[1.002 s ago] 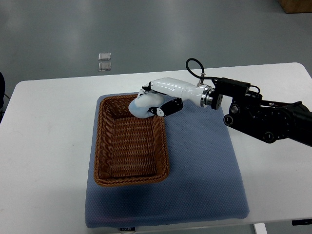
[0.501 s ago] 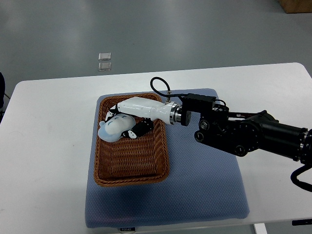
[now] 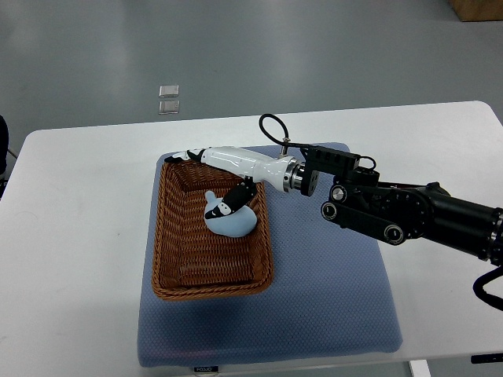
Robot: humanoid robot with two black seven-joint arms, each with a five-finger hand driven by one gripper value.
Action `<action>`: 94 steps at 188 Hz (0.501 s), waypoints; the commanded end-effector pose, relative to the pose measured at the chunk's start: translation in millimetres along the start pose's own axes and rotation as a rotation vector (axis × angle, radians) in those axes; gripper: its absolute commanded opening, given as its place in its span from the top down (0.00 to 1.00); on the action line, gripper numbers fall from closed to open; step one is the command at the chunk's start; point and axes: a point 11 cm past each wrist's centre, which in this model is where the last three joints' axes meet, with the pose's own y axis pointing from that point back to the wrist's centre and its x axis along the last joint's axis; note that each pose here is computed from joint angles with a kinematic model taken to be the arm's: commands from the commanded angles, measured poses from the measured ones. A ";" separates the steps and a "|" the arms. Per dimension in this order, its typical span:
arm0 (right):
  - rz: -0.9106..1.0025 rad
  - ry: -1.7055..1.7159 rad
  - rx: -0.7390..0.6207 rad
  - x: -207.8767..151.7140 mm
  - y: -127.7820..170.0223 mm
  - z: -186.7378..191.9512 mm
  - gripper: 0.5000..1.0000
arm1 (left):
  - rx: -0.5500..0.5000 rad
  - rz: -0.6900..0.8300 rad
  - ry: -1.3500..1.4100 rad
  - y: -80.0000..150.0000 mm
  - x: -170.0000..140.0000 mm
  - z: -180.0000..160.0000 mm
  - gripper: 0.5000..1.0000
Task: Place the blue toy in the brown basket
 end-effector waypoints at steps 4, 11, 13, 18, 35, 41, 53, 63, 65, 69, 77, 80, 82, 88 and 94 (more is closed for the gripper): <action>0.058 -0.170 -0.011 19.9 9.0 6.4 0.18 | 0.000 0.000 0.000 0.0 0.0 0.0 0.00; 0.076 -0.216 -0.008 26.7 11.9 7.6 0.18 | 0.000 0.000 0.000 0.0 0.0 0.0 0.00; 0.082 -0.232 -0.009 28.6 13.1 8.4 0.18 | 0.000 0.000 0.000 0.0 0.0 0.0 0.00; 0.102 -0.284 -0.009 34.2 16.3 10.4 0.18 | 0.000 0.000 0.000 0.0 0.0 0.0 0.00; 0.147 -0.435 -0.040 45.3 28.4 22.4 0.18 | 0.000 0.000 0.000 0.0 0.0 0.0 0.00; 0.159 -0.499 -0.055 47.7 33.9 28.7 0.18 | 0.000 0.000 0.000 0.0 0.0 0.0 0.00; 0.176 -0.626 -0.083 46.0 43.8 42.0 0.18 | 0.000 0.001 0.000 0.0 0.2 0.0 0.00; 0.197 -0.714 -0.105 45.9 51.2 54.0 0.18 | 0.000 0.000 -0.002 0.0 0.0 0.0 0.00; 0.204 -0.731 -0.111 46.4 52.8 56.9 0.18 | 0.000 0.000 0.000 0.0 0.0 0.0 0.00; 0.218 -0.765 -0.117 47.0 55.8 61.8 0.18 | 0.000 0.000 0.000 0.0 0.0 0.0 0.00; 0.242 -0.829 -0.137 46.4 61.8 72.0 0.18 | 0.000 0.000 0.000 0.0 0.0 0.0 0.00; 0.249 -0.845 -0.139 46.8 63.2 73.9 0.18 | 0.000 0.001 0.000 0.0 0.2 0.0 0.00; 0.256 -0.863 -0.146 45.8 65.1 76.9 0.18 | 0.000 0.000 0.000 0.0 0.0 0.0 0.00; 0.271 -0.913 -0.158 45.1 68.9 82.8 0.18 | 0.000 0.000 0.000 0.0 0.0 0.0 0.00; 0.282 -0.965 -0.176 43.0 73.6 89.4 0.18 | 0.000 0.000 0.000 0.0 0.0 0.0 0.00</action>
